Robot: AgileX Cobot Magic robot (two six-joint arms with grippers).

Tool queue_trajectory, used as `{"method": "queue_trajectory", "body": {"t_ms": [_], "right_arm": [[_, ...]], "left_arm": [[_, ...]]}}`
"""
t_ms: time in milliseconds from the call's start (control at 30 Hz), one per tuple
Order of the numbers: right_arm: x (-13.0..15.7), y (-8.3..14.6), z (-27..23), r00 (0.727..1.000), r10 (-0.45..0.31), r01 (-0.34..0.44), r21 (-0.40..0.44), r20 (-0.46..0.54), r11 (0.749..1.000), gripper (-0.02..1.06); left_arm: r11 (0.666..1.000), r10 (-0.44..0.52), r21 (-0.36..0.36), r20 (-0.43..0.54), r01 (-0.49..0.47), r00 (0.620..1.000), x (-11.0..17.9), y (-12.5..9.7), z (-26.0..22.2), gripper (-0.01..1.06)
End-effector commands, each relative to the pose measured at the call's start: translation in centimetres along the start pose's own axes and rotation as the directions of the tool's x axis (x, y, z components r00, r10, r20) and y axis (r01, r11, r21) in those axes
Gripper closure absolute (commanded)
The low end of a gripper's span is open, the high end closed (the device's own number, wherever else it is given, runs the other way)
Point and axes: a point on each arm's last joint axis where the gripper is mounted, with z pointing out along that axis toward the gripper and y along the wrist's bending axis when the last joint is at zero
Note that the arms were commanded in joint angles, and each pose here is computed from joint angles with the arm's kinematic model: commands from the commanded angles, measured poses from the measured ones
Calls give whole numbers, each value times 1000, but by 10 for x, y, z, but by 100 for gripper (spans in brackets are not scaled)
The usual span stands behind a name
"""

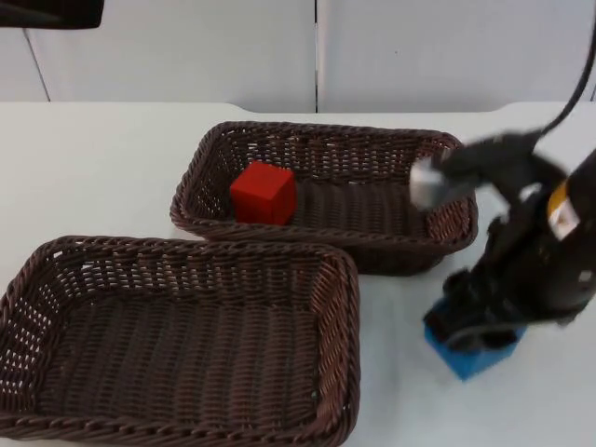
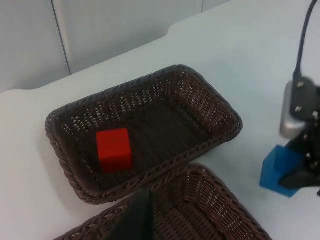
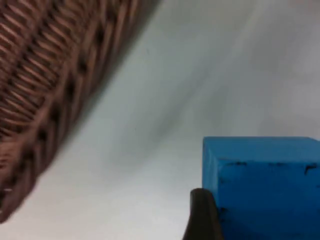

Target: Pick up one cube with the left hand and place it into the upper basket. Pick up one cube with the right hand and place it into the lower basket.

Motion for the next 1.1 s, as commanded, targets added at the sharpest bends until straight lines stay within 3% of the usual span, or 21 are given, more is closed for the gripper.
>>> {"method": "queue_trajectory", "body": {"t_ms": [0, 133, 300, 767, 1067], "right_arm": [[-7, 1, -23, 998, -3, 3, -7, 66, 1000, 105], [-13, 0, -62, 982, 6, -2, -22, 189, 1000, 105], [-15, -1, -87, 962, 14, -5, -34, 271, 999, 105], [-17, 0, -92, 952, 15, -1, -45, 307, 999, 105], [-33, 36, -95, 931, -91, 127, -82, 353, 988, 105]], "left_arm": [[1000, -4, 5, 3, 3, 1000, 1, -1, -1, 0], [1000, 0, 2, 5, 0, 1000, 1, -1, -1, 0], [1000, 2, 1, 4, -2, 1000, 1, 0, -1, 0], [1000, 2, 0, 6, -2, 1000, 1, 0, -1, 0], [1000, 2, 0, 6, -2, 1000, 1, 0, -1, 0]]}}
